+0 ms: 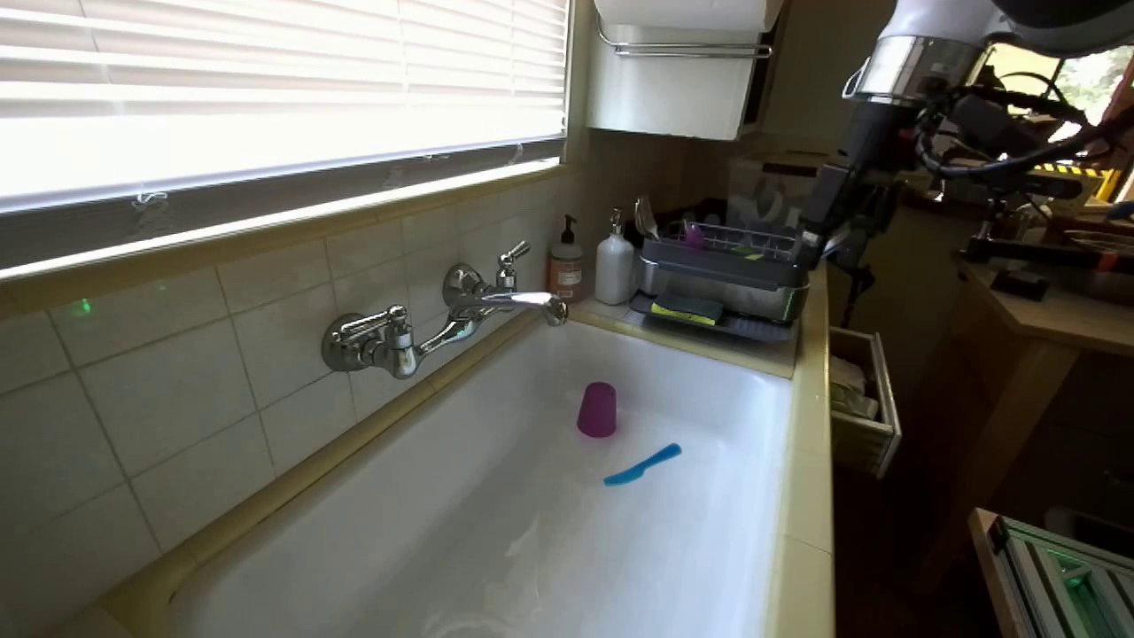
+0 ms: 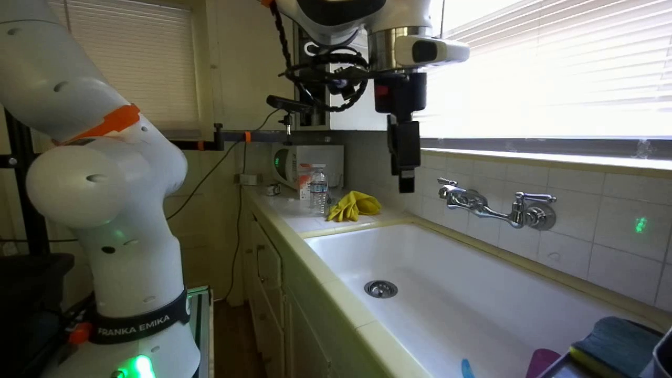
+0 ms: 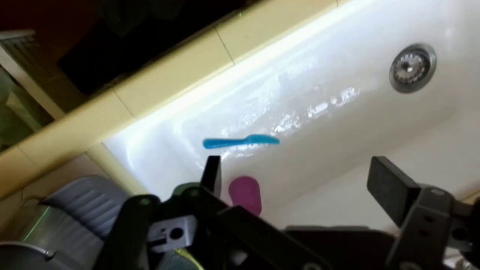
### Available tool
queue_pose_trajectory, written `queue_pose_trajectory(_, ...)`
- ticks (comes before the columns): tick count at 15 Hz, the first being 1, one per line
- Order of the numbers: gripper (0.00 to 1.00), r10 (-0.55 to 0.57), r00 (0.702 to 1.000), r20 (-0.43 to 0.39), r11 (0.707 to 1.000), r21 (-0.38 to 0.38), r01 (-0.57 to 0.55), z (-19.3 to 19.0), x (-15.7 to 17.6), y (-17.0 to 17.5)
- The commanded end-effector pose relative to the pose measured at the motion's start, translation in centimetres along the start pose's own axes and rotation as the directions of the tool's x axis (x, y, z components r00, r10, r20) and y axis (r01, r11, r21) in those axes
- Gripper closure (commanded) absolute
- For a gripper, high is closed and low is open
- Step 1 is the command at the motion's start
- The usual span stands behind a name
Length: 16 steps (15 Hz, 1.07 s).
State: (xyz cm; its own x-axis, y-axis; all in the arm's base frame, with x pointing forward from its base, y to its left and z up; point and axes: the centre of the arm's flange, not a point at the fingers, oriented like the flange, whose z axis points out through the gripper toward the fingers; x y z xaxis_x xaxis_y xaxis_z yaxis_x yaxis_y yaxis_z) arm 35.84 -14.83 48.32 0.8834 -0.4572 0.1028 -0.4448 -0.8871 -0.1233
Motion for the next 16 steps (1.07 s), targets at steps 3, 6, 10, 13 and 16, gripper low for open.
queue_pose_trajectory(3,0.00,0.075,0.988,-0.138,0.997,-0.010,-0.077,-0.9,6.9,0.8)
queue_pose_trajectory(6,0.00,0.083,0.978,-0.191,0.995,-0.042,-0.092,-1.2,9.8,0.8)
queue_pose_trajectory(10,0.00,0.071,0.975,-0.209,0.989,-0.109,-0.096,-1.2,13.6,2.0)
queue_pose_trajectory(13,0.00,0.069,0.976,-0.205,0.984,-0.145,-0.100,-0.9,15.8,3.3)
queue_pose_trajectory(16,0.00,0.068,0.976,-0.209,0.987,-0.126,-0.095,-0.9,14.8,3.4)
